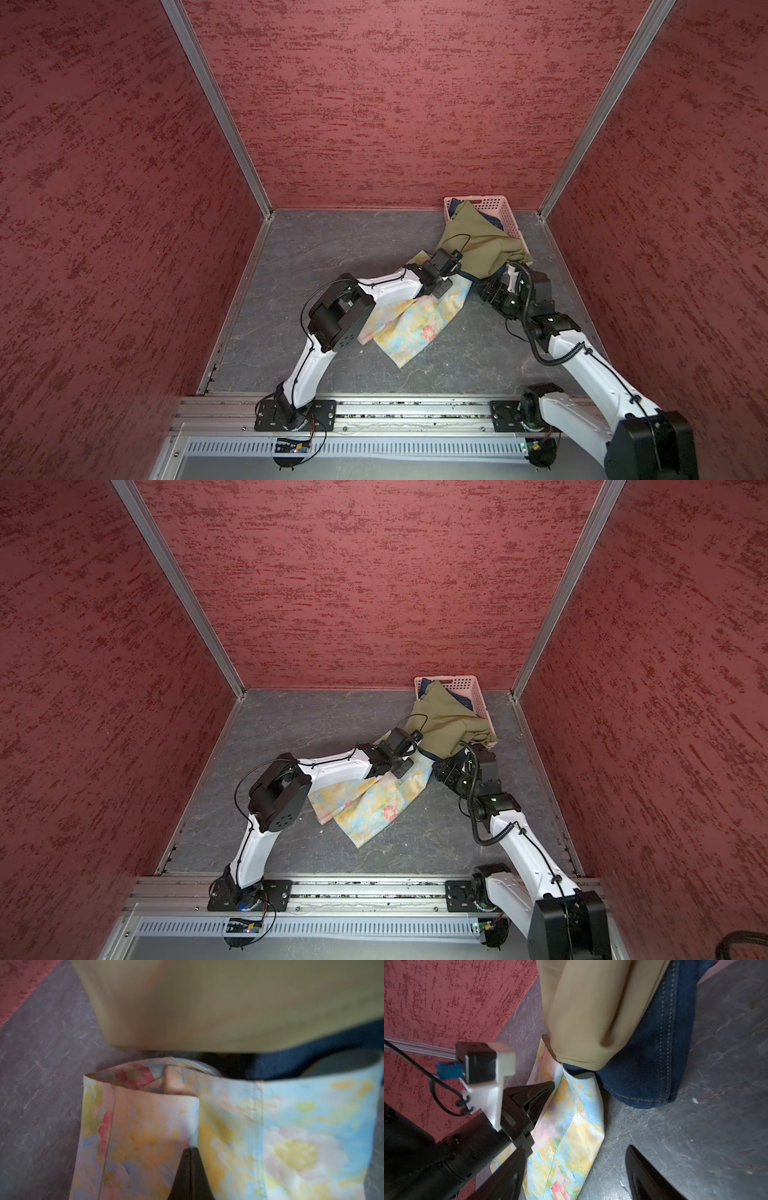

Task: Fold and stack the skirts
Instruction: 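Grasp the floral skirt waistband with both grippers, then lift the floral skirt by its waistband and lay it flat on the table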

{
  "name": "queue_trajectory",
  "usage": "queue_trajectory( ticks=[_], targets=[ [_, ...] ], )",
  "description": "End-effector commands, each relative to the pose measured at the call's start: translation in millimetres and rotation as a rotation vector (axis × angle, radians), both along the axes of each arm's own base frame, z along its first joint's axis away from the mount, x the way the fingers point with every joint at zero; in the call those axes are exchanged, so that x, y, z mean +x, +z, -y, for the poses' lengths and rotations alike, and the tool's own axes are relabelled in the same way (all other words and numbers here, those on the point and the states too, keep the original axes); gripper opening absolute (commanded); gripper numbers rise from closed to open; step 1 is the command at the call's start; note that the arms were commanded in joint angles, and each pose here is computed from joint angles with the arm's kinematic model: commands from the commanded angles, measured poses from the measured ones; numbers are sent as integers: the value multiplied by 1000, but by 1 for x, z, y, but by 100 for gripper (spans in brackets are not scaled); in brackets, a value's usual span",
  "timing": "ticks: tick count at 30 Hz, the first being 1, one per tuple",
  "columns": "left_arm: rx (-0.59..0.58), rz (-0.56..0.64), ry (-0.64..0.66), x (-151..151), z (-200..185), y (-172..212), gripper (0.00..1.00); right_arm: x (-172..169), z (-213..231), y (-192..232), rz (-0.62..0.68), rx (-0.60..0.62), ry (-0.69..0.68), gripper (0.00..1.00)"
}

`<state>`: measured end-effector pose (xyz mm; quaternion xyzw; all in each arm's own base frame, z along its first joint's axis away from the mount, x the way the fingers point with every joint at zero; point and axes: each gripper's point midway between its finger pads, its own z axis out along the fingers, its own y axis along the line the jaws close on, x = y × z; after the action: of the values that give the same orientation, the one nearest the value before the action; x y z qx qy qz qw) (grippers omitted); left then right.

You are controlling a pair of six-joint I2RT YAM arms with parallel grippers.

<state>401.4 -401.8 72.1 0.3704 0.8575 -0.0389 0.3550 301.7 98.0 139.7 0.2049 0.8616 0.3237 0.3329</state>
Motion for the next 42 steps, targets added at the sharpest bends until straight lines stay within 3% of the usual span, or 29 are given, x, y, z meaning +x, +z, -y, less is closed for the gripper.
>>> queue_trajectory(
  ticks=[1,5,11,19,22,23,24,26,29,34,42],
  targets=[
    [-98,45,63,24,-7,40,0,10,-10,5,82,-47,29,76],
    [-189,38,103,28,-24,67,0,16,-29,-17,78,-46,65,76],
    [-290,8,145,24,-47,89,0,35,-20,-44,92,-151,6,74],
    [-342,-3,171,22,-65,104,0,60,-32,-42,211,-137,41,71],
    [-371,-2,204,26,-79,115,0,71,-38,-47,224,-145,68,42],
    [-376,2,223,27,-87,122,0,74,-42,-43,237,-143,82,25],
    [-380,8,244,29,-96,130,0,75,-46,-35,262,-143,99,12],
    [-377,27,292,28,-120,150,0,76,-52,-13,323,-164,116,0],
    [-388,93,362,18,-163,189,0,72,-58,17,383,-178,141,0],
    [-447,170,440,-25,-230,244,0,54,-64,76,514,-157,204,0],
    [-474,230,501,-107,-282,274,0,12,-66,161,662,-192,309,0]
  ],
)
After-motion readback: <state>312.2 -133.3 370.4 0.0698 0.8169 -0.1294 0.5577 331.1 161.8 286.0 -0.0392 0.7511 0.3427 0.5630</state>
